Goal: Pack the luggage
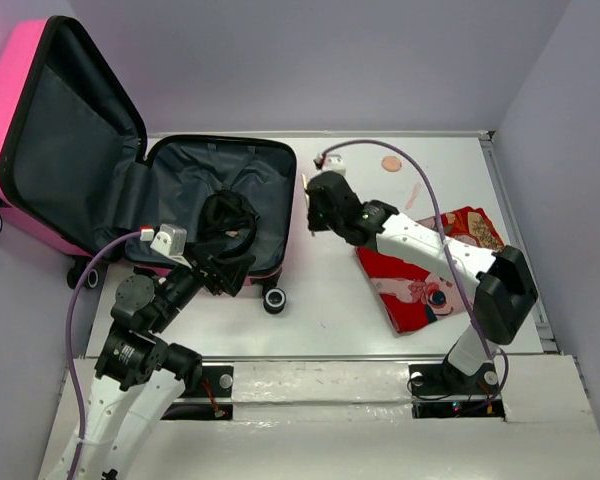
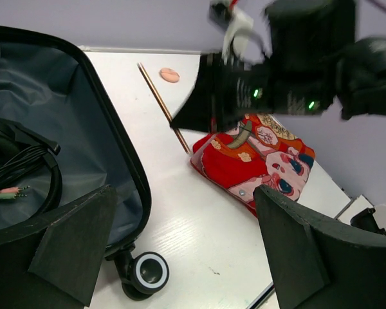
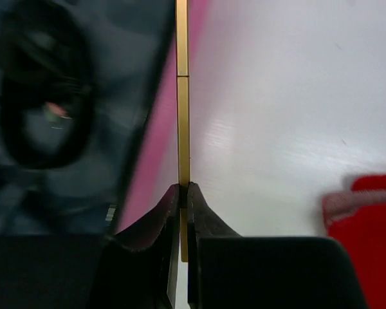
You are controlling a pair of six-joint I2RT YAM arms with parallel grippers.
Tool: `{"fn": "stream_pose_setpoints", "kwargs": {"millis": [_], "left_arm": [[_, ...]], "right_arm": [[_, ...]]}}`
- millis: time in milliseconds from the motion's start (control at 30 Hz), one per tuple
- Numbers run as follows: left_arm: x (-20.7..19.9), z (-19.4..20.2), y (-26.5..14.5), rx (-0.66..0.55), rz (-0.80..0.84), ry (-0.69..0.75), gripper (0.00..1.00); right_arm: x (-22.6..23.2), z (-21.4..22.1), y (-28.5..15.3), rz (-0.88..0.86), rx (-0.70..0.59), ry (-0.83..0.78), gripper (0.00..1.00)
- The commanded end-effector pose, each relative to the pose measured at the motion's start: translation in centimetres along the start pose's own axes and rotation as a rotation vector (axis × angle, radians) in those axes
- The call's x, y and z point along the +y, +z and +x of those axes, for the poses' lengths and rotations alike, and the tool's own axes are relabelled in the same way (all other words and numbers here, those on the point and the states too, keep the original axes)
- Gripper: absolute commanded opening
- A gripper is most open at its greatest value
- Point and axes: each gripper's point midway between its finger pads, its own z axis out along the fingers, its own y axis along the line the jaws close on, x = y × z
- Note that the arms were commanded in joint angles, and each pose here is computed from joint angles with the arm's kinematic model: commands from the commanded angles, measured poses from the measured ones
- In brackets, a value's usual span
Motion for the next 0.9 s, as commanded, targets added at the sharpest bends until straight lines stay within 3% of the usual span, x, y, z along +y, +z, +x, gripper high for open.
{"fn": "stream_pose_setpoints", "kwargs": {"millis": [0, 33, 67, 100, 133, 200, 300, 467, 500, 633, 667, 867], "left_arm": [[-0.6, -1.2, 0.0, -0.034, 0.016, 0.003, 0.99], [-0.4, -1.1, 0.0, -0.033, 0.009, 0.003, 0.99], [-0.2, -1.2, 0.1, -0.032, -0.003, 0.002, 0.99], [-0.2, -1.2, 0.1, -0.032, -0.005, 0.002, 0.99], [0.0, -1.2, 0.1, -0.033, -0.014, 0.000, 0.99], [0.1, -1.2, 0.1, -0.031, -0.019, -0.001, 0.99], [0.2, -1.1, 0.2, -0.028, -0.020, -0.001, 0.99], [0.2, -0.9, 0.4, -0.017, -0.020, -0.001, 0.99], [0.1, -0.9, 0.4, -0.015, -0.018, -0.002, 0.99], [0.6, -0.9, 0.5, -0.011, -0.040, 0.000, 0.99], [0.6, -0.9, 0.5, -0.011, -0.045, 0.001, 0.99], [1.2, -0.2, 1.2, 0.023, -0.064, -0.006, 0.99]], "right_arm": [[10.9, -8.9, -3.4, -0.337, -0.184, -0.035, 0.07], [12.9, -8.1, -1.8, -0.377, -0.151, -0.050, 0.08], [15.6, -10.7, -3.1, -0.475, -0.187, -0.043, 0.13], [16.0, -9.4, -1.7, -0.479, -0.154, -0.059, 0.26], [17.4, -11.1, -1.8, -0.508, -0.186, -0.052, 0.62], [17.4, -13.2, -2.4, -0.514, -0.238, -0.064, 0.92], [14.2, -14.5, -1.6, -0.495, -0.246, -0.024, 0.92], [-1.4, -16.1, 3.3, -0.252, -0.220, 0.139, 0.75], [-6.1, -16.8, 4.7, -0.152, -0.231, 0.166, 0.74], [-14.7, -17.2, 7.7, 0.057, -0.203, 0.198, 0.74], [-17.9, -15.8, 10.1, 0.126, -0.147, 0.214, 0.76], [-22.6, -16.7, 15.9, 0.249, -0.114, 0.184, 0.79]]}}
